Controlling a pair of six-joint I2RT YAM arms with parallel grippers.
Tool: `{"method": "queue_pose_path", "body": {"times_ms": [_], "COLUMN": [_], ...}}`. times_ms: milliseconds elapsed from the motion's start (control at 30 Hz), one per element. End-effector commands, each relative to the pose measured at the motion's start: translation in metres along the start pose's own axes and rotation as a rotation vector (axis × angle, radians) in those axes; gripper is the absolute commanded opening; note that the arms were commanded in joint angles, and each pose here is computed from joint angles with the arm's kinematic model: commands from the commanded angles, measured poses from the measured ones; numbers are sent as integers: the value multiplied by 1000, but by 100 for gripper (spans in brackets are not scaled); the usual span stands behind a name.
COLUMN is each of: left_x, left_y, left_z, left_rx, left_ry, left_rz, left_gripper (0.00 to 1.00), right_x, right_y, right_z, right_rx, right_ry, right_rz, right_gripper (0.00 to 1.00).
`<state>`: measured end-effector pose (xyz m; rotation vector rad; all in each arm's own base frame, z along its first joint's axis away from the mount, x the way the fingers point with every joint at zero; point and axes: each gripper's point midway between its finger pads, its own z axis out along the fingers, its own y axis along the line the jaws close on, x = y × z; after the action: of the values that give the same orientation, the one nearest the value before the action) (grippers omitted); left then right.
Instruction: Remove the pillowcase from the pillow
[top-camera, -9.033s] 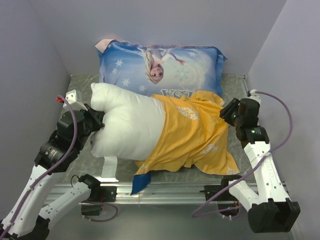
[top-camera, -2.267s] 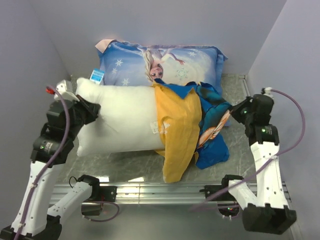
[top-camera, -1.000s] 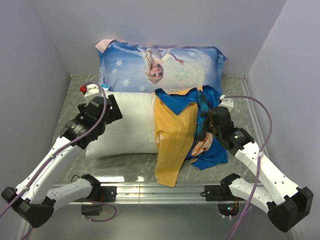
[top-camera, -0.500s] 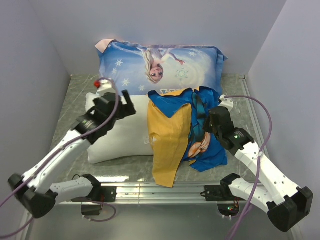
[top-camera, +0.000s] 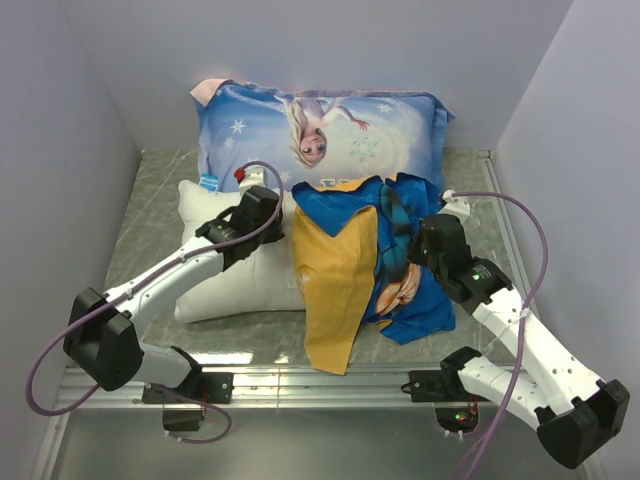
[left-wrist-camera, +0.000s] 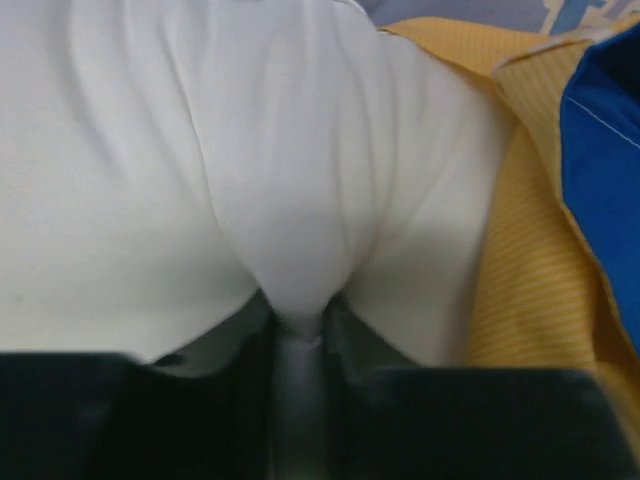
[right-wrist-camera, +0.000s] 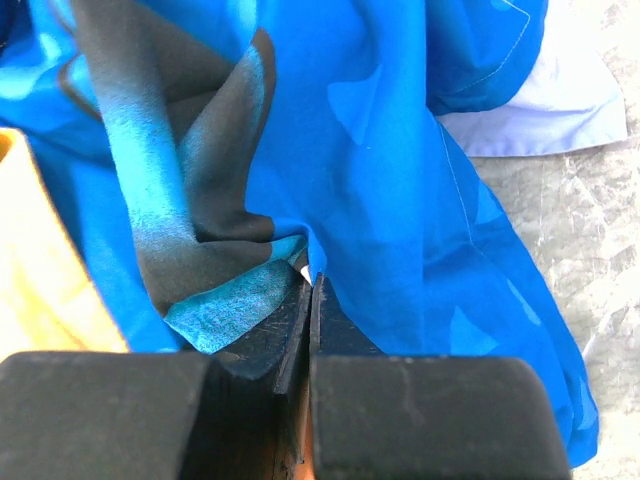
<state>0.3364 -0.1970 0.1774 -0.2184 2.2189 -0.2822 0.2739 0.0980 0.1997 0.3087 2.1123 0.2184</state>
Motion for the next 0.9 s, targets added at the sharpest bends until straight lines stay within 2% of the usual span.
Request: {"method": "queue_pose_path", "body": {"times_ms": [0, 33, 133, 200, 233, 267, 300, 400, 567, 600, 667, 867], "left_x": [30, 26, 9, -6, -12, -22, -25, -34, -32, -35, -38, -46], "left_y": [1, 0, -7, -14, -17, -20, -19, -18, -24, -26, -30, -32], "left_z": [14, 13, -1, -19, -26, -39, -45, -62, -69, -70, -75, -84], "left_rx": [32, 37, 81, 129, 151, 181, 183, 218, 267, 280, 296, 314], "left_ry": [98, 88, 40, 6, -9, -41, -51, -95, -102, -114, -130, -170], "left_rz": [1, -3, -9, -16, 0, -4, 0, 13, 32, 33, 35, 27], "left_gripper": [18, 1, 0, 0, 0, 0, 0, 0, 0, 0, 1, 0], "right_x": [-17, -19, -23, -33, -38, -46, -60, -90, -121, -112, -116, -85], "right_y": [3, 3, 4, 6, 6, 7, 12, 27, 65, 71, 81, 89], "right_z": [-6, -7, -11, -16, -18, -20, -27, -30, -3, 14, 21, 62], "right_rx": [-11, -12, -14, -19, -16, -11, -25, -51, -106, -101, -117, -106], "right_ry": [-62, -69, -76, -94, -105, -119, -139, -161, -133, -76, -66, 52], "right_rz": [7, 10, 6, 9, 3, 3, 5, 5, -64, -94, -110, -142], "right_gripper": [0, 0, 0, 7, 22, 32, 48, 66, 75, 75, 76, 75]}}
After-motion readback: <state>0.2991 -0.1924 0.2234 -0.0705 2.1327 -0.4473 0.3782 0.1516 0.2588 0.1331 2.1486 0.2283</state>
